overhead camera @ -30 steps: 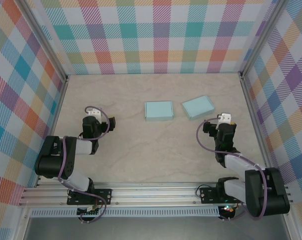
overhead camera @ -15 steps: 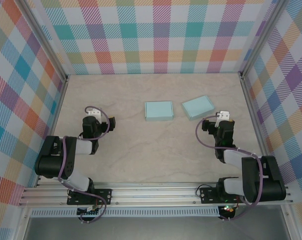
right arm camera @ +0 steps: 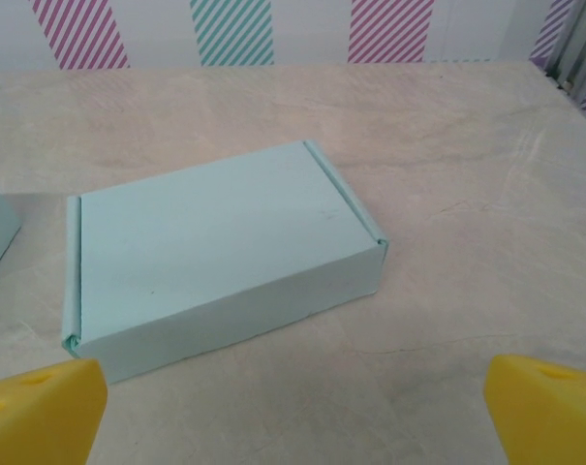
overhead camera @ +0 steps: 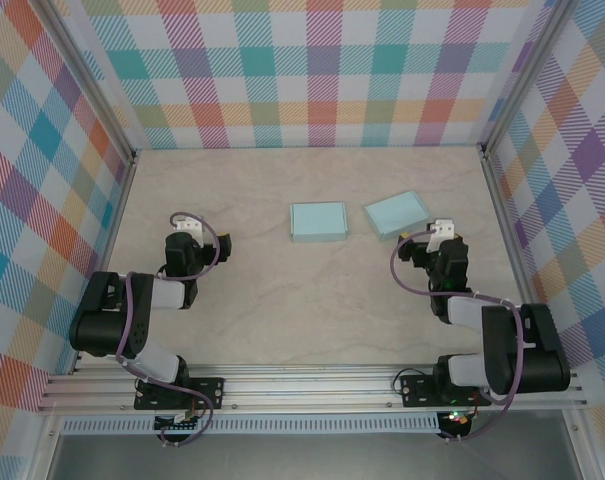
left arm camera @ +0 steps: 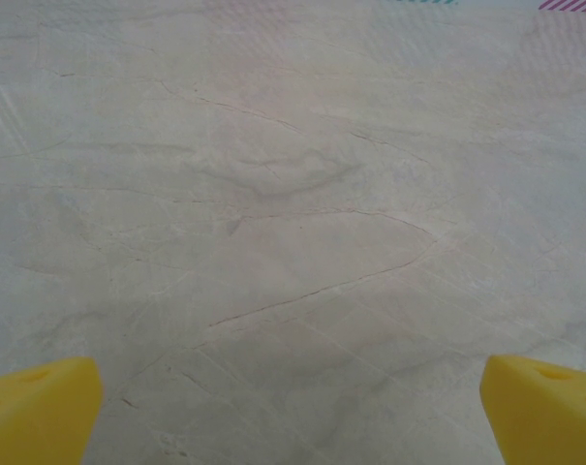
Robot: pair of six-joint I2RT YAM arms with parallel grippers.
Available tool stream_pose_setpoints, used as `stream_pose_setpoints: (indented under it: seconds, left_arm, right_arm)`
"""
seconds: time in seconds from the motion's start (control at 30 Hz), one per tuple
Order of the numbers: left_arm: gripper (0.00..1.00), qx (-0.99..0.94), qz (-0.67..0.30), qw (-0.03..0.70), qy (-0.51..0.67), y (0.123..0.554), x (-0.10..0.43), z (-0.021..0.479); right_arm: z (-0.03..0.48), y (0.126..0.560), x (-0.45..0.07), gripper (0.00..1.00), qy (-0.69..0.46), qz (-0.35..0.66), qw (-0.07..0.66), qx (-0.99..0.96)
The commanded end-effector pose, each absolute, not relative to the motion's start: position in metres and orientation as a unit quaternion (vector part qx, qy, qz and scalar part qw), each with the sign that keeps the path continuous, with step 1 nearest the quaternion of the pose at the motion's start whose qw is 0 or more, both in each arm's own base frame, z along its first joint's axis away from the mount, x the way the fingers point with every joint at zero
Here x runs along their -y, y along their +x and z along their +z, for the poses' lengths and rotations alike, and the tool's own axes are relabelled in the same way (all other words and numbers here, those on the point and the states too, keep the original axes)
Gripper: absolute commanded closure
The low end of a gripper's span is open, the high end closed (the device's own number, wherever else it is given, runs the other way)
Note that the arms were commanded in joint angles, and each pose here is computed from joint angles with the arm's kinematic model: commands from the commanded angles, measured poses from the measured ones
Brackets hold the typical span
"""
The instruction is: Fold the paper box
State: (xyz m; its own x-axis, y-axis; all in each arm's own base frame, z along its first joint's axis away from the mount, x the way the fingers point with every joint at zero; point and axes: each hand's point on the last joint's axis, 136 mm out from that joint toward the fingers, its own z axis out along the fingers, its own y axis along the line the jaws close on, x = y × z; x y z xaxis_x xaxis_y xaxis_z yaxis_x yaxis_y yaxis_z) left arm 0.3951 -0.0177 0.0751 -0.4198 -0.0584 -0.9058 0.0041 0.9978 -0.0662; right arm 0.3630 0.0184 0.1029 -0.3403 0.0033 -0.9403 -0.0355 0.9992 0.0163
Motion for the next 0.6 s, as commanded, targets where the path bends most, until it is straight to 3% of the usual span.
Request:
stream_pose_setpoints:
  seconds: [0.0, 0.57]
  left_arm:
    - [0.00, -0.841, -0.037, 0.540, -0.020, 0.399, 0.017, 0.077]
    - [0.00, -0.840, -0.036, 0.541, -0.020, 0.399, 0.017, 0.078]
  right_arm:
    - [0.122, 0.376, -0.024, 0.00, -0.020, 0.032, 0.604, -0.796]
    - [0.096, 0.386, -0.043, 0.00, -0.072, 0.063, 0.585, -0.805]
